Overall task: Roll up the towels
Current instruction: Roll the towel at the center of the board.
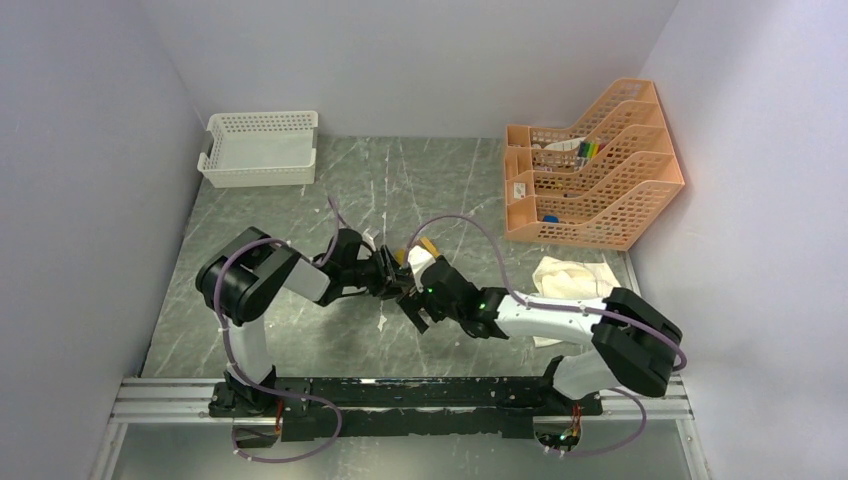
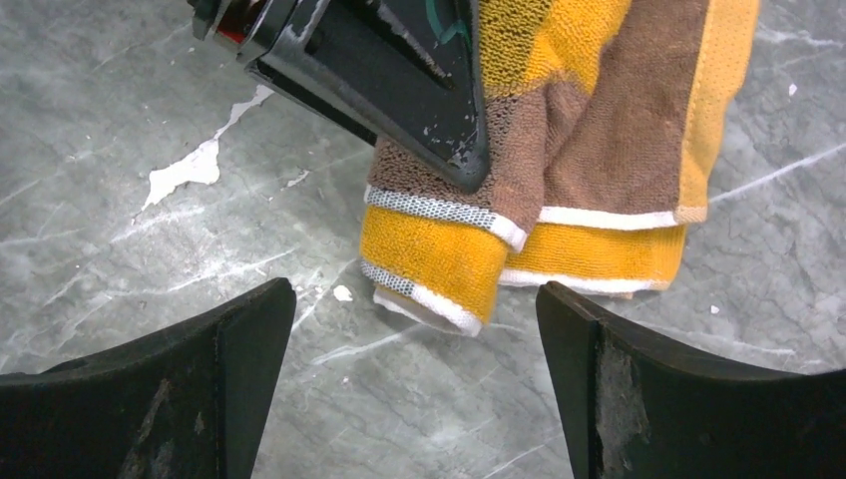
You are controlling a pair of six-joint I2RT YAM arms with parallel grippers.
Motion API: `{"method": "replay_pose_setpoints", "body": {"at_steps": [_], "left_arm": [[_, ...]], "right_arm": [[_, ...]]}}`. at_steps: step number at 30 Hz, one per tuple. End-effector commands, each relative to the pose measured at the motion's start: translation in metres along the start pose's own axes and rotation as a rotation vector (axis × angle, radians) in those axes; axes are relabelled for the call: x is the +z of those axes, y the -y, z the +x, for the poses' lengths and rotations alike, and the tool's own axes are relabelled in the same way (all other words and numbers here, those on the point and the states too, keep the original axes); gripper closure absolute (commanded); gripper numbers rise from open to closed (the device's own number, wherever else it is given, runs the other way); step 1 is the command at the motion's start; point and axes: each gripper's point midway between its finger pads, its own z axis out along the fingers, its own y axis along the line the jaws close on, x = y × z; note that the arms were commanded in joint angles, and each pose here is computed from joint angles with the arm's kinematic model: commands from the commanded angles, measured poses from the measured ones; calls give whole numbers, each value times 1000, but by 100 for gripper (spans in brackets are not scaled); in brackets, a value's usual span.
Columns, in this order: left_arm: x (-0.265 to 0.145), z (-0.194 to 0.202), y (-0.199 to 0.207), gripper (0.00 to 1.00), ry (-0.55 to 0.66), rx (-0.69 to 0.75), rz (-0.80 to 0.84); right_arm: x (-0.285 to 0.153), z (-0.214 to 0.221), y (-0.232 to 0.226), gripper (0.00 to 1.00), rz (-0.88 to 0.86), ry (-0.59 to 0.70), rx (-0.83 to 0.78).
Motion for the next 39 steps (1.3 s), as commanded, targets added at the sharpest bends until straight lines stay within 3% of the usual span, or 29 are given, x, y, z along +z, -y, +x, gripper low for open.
{"method": "replay_pose_setpoints", "body": {"at_steps": [1,11,18,22,25,26,28,32,39], "left_arm": [[-5,-1,-29,48,63,-132,-64],[-7,3,-43,51,106,-255,-45],[-10,0,-41,51,123,-256,-51],[-12,-3,-39,51,129,-257,-45],[-15,-6,-39,50,139,-254,-49],[-17,-7,-38,50,145,-250,-51],[-20,-12,-35,50,157,-232,-53],[-27,-24,-26,45,188,-172,-79],[-54,-56,9,27,318,32,-143]], "right_arm": [[7,-16,-1,8,64,50,-89],[26,-21,-3,14,208,45,-181],[39,-14,-2,31,243,22,-160],[45,-6,-2,35,254,0,-143],[45,-3,-5,47,232,4,-122],[45,-2,-6,60,225,4,-112],[46,-1,-7,72,207,2,-87],[47,1,-8,83,141,4,-13],[43,-6,-12,100,-64,34,171]]}}
